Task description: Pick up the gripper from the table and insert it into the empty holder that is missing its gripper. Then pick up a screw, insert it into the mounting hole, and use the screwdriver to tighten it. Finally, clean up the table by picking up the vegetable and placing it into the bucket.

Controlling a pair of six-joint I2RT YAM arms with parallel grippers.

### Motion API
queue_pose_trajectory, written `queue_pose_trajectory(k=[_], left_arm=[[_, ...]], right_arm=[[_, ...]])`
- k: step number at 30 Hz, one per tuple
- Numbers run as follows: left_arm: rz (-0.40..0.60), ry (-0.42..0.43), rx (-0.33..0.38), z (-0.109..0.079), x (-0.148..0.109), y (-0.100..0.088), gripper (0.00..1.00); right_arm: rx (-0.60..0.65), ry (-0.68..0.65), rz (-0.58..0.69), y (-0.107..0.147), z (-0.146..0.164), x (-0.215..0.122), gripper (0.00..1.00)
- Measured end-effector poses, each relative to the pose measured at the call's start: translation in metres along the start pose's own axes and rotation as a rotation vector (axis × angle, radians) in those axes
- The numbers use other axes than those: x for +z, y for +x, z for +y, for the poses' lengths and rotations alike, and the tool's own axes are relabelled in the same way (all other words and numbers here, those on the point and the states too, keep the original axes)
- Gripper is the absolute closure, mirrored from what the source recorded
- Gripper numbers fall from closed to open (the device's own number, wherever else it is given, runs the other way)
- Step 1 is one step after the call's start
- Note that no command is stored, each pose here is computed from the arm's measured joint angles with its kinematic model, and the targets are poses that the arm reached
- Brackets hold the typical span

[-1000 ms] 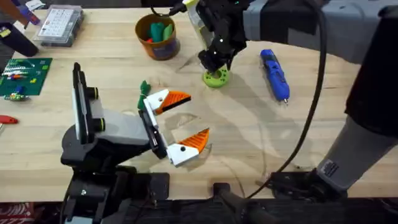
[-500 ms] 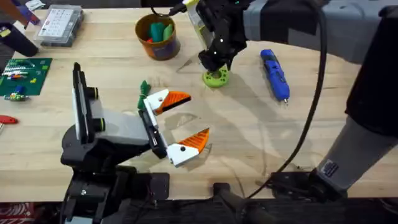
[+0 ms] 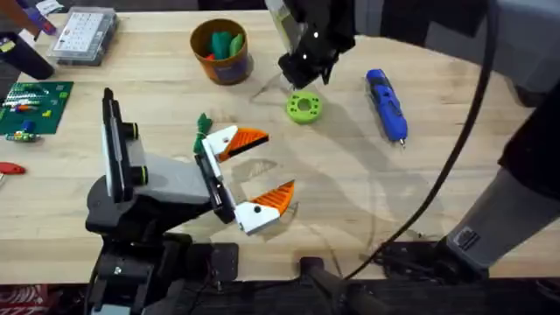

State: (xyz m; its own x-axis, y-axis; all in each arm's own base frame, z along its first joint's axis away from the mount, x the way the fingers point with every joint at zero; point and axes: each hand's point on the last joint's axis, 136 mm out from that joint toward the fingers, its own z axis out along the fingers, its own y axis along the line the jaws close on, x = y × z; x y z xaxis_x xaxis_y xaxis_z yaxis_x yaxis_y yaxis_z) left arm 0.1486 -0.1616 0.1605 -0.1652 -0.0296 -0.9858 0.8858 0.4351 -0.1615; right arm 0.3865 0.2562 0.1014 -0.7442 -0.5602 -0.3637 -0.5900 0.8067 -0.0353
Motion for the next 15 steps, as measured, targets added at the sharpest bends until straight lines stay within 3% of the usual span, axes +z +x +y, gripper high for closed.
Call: queue_pose_trajectory(k=[15], left_arm=[[0.000,0.001,0.000,0.000,0.000,0.000,0.013]], right_arm=[[-0.004,-0.002,0.016,-0.016,0.000,-0.053,0.996]])
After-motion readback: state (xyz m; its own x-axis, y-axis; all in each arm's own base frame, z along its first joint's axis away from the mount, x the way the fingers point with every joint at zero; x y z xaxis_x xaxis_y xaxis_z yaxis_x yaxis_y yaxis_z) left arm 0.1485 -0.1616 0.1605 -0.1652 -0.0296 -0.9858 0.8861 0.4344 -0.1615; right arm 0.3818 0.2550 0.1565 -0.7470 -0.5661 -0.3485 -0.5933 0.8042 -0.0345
